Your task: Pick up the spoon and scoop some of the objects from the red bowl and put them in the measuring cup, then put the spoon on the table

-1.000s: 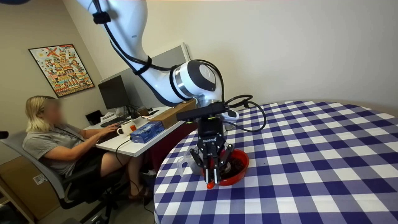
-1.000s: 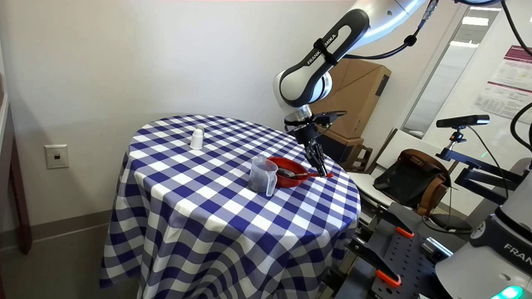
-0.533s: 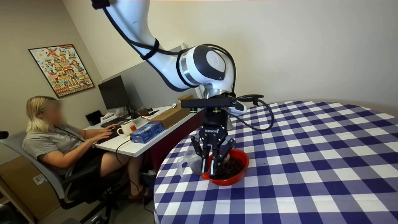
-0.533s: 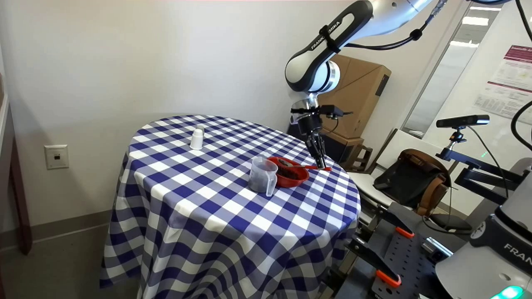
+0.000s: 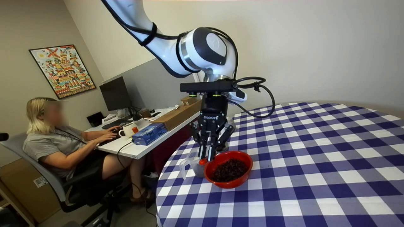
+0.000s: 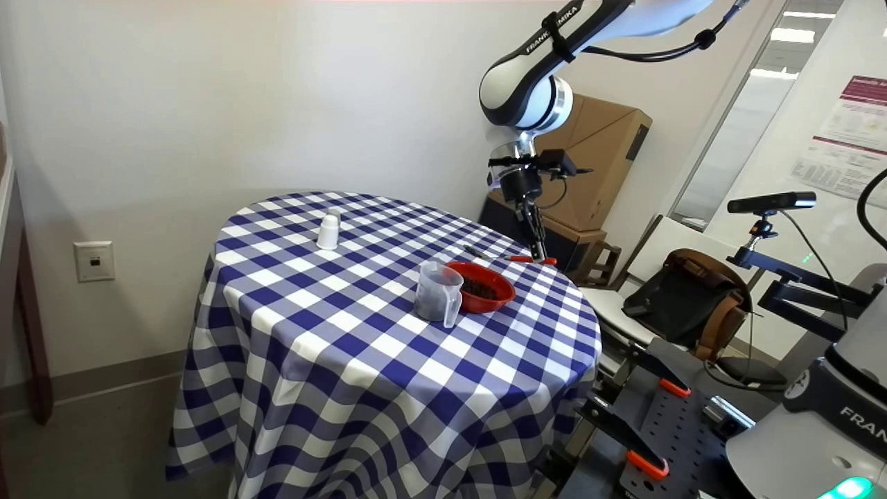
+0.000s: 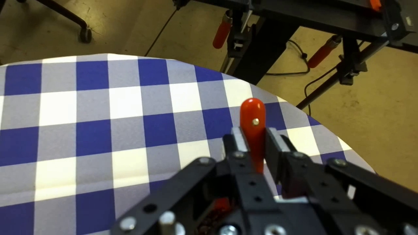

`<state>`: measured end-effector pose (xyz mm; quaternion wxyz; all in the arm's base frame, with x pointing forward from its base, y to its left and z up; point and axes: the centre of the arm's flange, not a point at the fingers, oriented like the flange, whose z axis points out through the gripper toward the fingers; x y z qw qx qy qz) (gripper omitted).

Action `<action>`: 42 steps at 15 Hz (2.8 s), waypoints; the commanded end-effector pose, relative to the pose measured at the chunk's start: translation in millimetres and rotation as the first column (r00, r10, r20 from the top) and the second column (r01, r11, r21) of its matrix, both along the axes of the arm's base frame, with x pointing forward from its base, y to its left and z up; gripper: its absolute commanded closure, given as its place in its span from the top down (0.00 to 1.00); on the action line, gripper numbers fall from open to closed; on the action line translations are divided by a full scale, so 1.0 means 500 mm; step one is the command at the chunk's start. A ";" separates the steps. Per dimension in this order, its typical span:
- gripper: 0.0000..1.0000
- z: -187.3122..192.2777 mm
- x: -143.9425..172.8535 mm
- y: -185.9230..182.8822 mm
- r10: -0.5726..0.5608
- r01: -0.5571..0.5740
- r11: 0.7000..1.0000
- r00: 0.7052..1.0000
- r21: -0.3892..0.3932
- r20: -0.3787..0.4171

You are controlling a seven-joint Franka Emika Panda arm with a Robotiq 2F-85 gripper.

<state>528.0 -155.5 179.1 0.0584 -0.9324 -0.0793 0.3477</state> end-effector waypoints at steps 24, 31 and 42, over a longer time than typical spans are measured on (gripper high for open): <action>0.10 0.055 0.019 0.269 0.417 -0.412 0.860 0.908 -0.301 -0.053; 0.10 0.024 0.022 0.281 0.469 -0.461 0.786 0.879 -0.413 -0.088; 0.10 0.023 0.012 0.346 0.561 -0.537 0.702 0.822 -0.467 -0.102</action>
